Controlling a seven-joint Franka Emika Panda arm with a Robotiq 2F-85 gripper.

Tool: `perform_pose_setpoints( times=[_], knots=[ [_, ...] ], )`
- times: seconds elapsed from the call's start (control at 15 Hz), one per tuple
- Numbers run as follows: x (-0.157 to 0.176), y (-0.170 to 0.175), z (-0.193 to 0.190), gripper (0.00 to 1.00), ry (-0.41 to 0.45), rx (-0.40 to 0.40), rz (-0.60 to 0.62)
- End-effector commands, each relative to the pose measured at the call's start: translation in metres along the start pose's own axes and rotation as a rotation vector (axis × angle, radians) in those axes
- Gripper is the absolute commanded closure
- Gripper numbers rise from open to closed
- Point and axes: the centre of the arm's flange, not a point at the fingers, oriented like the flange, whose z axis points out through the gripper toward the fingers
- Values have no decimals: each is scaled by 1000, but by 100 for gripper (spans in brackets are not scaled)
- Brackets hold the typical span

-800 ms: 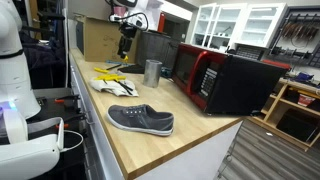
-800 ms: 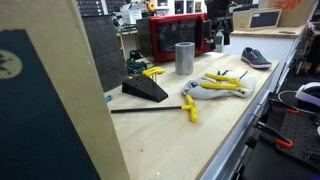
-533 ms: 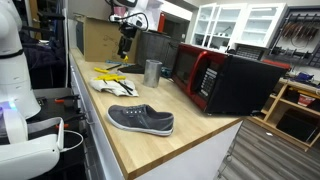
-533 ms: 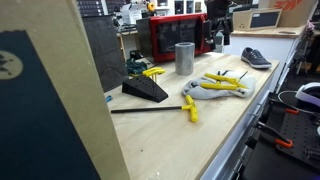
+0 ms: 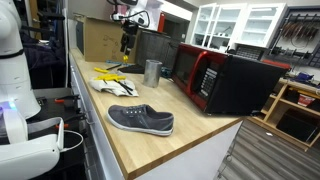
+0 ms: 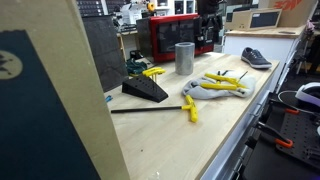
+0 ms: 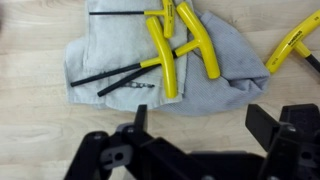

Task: Move one yellow object from its holder to the towel

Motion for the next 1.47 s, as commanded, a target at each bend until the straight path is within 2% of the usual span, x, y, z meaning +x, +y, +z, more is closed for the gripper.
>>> perform_pose_setpoints(
  times=[0.0,0.2,0.47,0.93,1.4],
  knots=[
    [22,-45,-16,0,49,-40,-120],
    [35,-83,-29,0,101,-93,-267],
    [60,-115,-45,0,154,-139,-491],
    [108,-153,-46,0,153,-115,-889],
    [100,-201,-21,0,97,-78,-1270]
  ],
)
